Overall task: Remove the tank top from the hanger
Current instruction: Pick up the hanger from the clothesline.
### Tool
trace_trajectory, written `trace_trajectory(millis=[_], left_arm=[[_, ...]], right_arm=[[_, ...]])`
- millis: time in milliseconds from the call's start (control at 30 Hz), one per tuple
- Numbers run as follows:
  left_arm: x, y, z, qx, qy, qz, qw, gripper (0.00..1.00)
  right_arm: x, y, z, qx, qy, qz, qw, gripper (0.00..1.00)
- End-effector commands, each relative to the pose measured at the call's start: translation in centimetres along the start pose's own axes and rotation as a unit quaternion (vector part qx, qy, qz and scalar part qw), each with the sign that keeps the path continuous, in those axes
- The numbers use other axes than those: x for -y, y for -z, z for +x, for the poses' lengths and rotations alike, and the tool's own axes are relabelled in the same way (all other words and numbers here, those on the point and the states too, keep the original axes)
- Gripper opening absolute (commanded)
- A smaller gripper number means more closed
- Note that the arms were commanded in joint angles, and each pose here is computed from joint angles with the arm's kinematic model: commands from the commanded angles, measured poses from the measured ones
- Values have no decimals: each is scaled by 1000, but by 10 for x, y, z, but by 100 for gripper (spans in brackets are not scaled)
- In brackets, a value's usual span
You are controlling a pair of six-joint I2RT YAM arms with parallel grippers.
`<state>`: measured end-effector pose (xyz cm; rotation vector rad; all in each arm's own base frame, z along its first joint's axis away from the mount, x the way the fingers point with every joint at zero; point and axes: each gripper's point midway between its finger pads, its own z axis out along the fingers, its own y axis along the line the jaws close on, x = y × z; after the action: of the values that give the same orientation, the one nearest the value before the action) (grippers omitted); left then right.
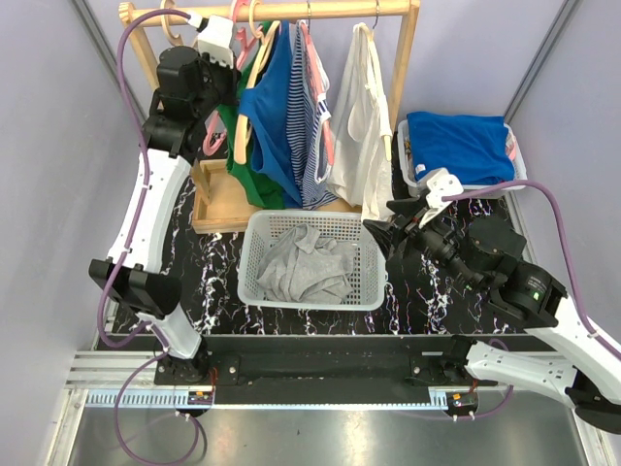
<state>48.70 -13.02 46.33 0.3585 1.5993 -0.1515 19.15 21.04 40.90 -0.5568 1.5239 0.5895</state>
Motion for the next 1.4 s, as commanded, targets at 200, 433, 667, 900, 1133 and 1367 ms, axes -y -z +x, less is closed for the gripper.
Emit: trace_trajectory(millis=[200, 433, 667, 900, 1133, 1367], left_arm=[[-20, 9, -73, 101, -7, -18, 995, 0], [-37, 27, -106, 148, -5, -49, 988, 0], [-39, 60, -138, 194, 0, -52, 980, 0], [-28, 74, -141, 198, 18, -26, 980, 0], [-12, 81, -99, 148, 62, 2, 987, 0], [-6, 105, -109, 156, 70, 12, 985, 0]], right_arm=[[3, -6, -13, 22, 0, 13, 1000, 64], [1, -9, -11, 18, -1, 9, 1000, 64], [-1, -11, -10, 15, -1, 4, 1000, 64], [-2, -10, -9, 15, -2, 2, 1000, 63], [0, -7, -6, 12, -2, 5, 1000, 63], [-3, -9, -2, 7, -5, -1, 1000, 62]])
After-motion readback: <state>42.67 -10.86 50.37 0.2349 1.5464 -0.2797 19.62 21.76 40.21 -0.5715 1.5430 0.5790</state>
